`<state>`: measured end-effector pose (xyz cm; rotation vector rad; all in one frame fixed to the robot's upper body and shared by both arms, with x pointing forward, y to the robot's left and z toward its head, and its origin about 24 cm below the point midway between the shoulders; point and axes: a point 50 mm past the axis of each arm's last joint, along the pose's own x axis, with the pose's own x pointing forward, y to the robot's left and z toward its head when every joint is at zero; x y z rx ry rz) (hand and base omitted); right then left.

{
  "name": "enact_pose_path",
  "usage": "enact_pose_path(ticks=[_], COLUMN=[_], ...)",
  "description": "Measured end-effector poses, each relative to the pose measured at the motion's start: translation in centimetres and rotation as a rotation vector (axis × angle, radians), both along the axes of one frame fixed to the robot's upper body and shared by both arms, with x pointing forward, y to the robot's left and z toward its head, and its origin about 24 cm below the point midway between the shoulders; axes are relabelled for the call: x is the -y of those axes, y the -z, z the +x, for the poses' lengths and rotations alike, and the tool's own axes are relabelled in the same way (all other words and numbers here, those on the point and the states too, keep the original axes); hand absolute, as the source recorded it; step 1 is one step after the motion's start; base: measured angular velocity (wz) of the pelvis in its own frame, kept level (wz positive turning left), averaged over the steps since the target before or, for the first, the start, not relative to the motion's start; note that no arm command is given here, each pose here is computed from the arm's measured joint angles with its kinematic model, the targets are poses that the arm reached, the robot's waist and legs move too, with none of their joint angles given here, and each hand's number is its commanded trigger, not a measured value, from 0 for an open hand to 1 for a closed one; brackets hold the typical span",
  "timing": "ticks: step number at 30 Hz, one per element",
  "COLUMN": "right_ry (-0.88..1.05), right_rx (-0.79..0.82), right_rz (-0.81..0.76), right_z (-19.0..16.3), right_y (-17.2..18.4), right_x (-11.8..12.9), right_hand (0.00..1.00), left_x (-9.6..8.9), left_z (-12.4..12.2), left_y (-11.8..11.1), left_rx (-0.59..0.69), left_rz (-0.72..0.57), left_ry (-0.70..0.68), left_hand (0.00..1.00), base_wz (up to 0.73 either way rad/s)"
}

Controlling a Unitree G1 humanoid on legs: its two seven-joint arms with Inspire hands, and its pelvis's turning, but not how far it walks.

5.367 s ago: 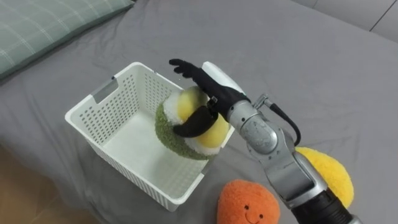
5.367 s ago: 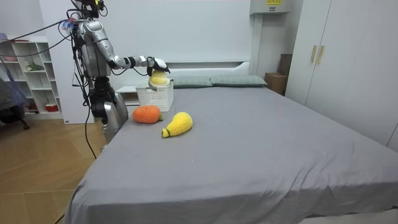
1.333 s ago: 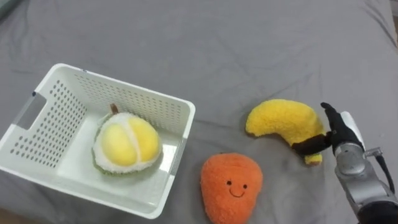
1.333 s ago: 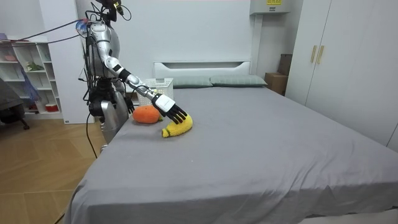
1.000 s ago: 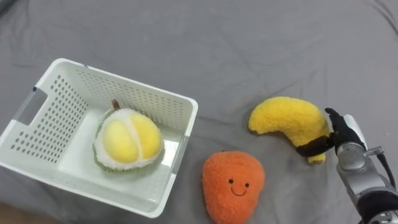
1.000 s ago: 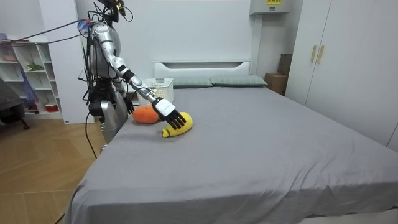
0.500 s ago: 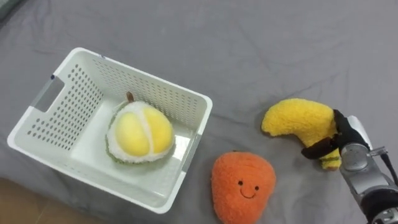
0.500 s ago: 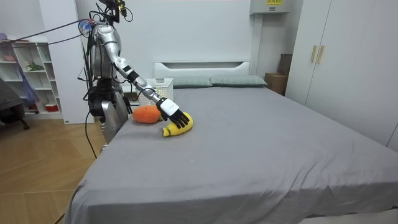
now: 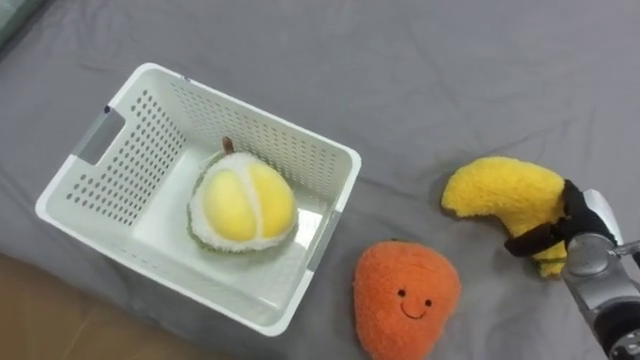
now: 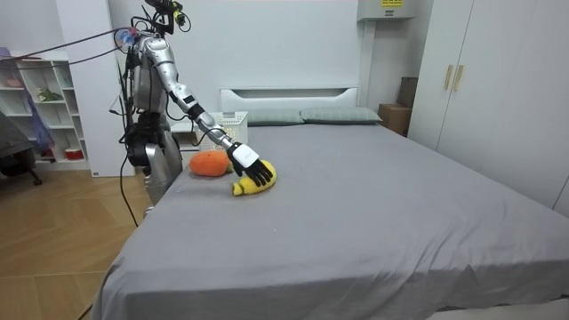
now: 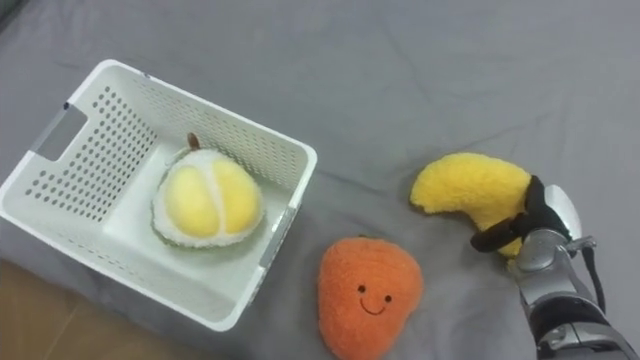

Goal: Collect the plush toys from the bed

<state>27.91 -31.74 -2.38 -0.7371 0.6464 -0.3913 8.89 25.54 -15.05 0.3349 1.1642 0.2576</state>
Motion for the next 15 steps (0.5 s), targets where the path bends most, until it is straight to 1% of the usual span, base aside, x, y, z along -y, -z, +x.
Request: enact_pose_path(ticks=[7, 15], right_ry=[0.027, 0.027], right_rx=[0.017, 0.020], right_rz=[-0.004, 0.017], right_z=[0.0, -0.1], right_y=[-0.3, -0.1], right_x=[0.4, 0.3], right_hand=[1.00, 1.00], left_x=[-0.1, -0.1], left_z=[-1.5, -1.6], left_y=[0.4, 0.4], left_rx=[-0.046, -0.045], left_rz=[0.004, 0.004], left_ry=[-0.011, -0.011], left_hand=[0.00, 0.00], base_wz=[0.03, 0.02])
